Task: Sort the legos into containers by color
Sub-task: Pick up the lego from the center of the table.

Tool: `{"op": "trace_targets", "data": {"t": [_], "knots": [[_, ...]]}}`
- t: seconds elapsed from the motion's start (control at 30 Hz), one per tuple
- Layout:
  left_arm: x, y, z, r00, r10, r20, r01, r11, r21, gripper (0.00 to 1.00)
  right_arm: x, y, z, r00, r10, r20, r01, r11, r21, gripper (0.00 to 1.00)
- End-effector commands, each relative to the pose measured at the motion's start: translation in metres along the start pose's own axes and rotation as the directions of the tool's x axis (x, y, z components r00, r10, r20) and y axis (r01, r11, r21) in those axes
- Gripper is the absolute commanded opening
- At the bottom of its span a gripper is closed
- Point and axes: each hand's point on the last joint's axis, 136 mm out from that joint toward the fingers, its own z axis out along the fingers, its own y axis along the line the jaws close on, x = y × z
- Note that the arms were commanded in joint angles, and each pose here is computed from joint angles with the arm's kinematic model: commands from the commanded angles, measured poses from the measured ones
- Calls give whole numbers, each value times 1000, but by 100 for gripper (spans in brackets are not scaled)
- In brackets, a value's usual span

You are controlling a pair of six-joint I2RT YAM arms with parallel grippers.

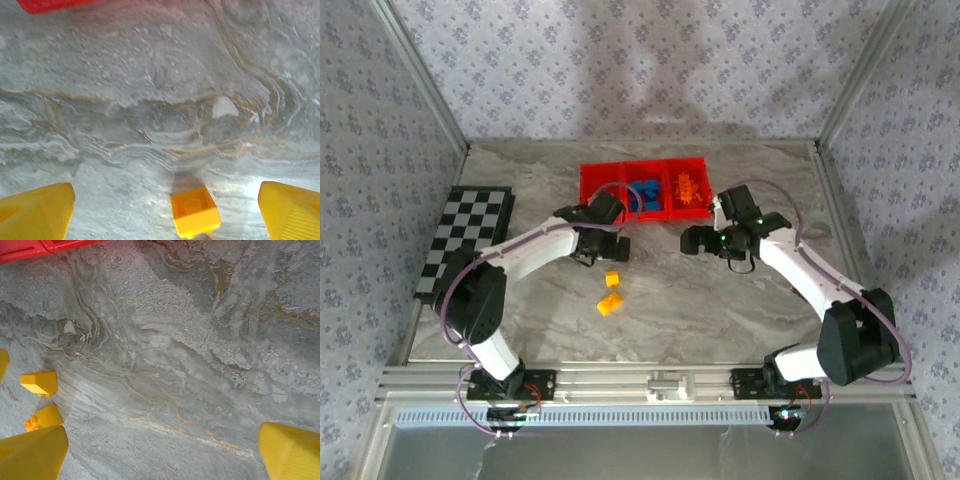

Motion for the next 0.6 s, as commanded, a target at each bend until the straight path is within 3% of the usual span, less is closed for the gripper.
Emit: {"op": "trace_targets", "data": {"t": [0.0,0.57], "knots": [[15,4,-9,999,-41,-12,41,999,-29,94,2,-2,4,1000,-1,0,1,1000,19,100],[43,-7,17,993,-81,-83,81,997,-3,80,15,-12,1,1000,-20,3,20,999,48,100]]}}
